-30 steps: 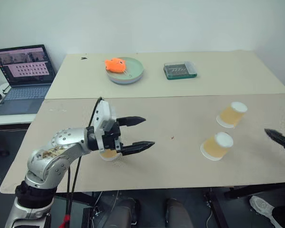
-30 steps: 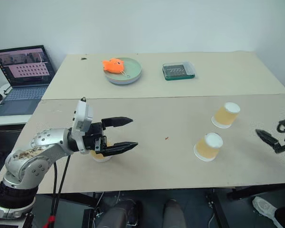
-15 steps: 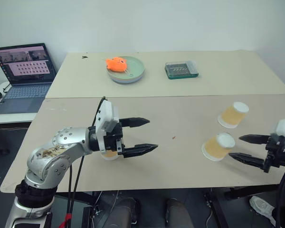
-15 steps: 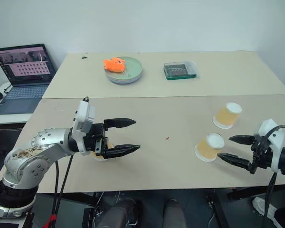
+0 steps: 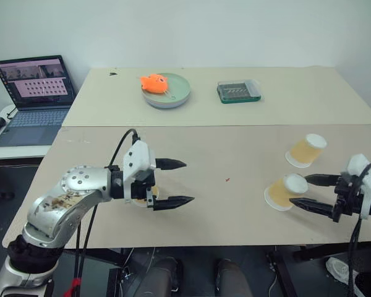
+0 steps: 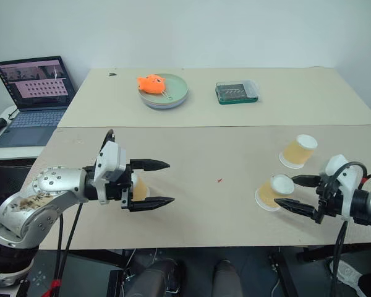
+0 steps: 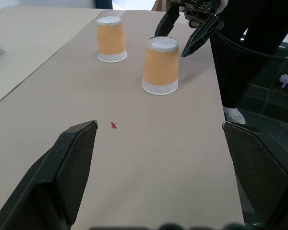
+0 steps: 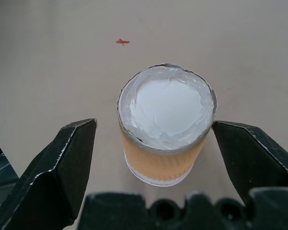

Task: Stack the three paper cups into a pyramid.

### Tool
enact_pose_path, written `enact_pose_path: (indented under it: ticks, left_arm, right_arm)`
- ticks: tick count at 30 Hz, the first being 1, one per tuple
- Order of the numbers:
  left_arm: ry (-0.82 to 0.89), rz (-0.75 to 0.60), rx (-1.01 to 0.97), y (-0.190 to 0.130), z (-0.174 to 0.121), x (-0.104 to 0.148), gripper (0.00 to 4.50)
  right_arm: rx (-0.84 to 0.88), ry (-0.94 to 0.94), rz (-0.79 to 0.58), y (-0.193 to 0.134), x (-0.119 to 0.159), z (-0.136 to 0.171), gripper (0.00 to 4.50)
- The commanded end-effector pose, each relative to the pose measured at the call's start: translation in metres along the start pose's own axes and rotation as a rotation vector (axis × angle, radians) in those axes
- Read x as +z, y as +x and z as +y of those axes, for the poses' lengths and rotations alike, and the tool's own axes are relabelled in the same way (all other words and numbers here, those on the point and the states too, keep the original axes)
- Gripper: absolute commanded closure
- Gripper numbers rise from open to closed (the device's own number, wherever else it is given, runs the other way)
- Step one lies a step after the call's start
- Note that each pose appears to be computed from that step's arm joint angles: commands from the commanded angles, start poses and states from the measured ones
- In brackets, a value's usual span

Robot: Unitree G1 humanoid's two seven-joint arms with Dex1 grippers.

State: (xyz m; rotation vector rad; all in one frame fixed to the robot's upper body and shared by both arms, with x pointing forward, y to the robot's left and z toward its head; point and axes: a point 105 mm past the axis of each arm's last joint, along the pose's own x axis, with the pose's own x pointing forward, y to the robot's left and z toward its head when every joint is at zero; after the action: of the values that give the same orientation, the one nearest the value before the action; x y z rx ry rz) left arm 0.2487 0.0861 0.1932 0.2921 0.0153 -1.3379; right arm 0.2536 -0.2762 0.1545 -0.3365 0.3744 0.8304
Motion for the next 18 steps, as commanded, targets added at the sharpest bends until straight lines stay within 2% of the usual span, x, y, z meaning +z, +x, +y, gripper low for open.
enact_pose_path:
  ticks: [1,18]
  left_arm:
    - [0.058,-0.012,0.005,-0.002,0.003,0.01,0.04]
    - [0.064,-0.015,0.023,-0.001,0.008,0.014,0.04]
  right_arm:
    - [-0.017,-0.014,-0.031,0.003,0.005,-0.004,0.0]
    - [-0.031,-0.01,-0.057,0.022,0.009,-0.008,0.0]
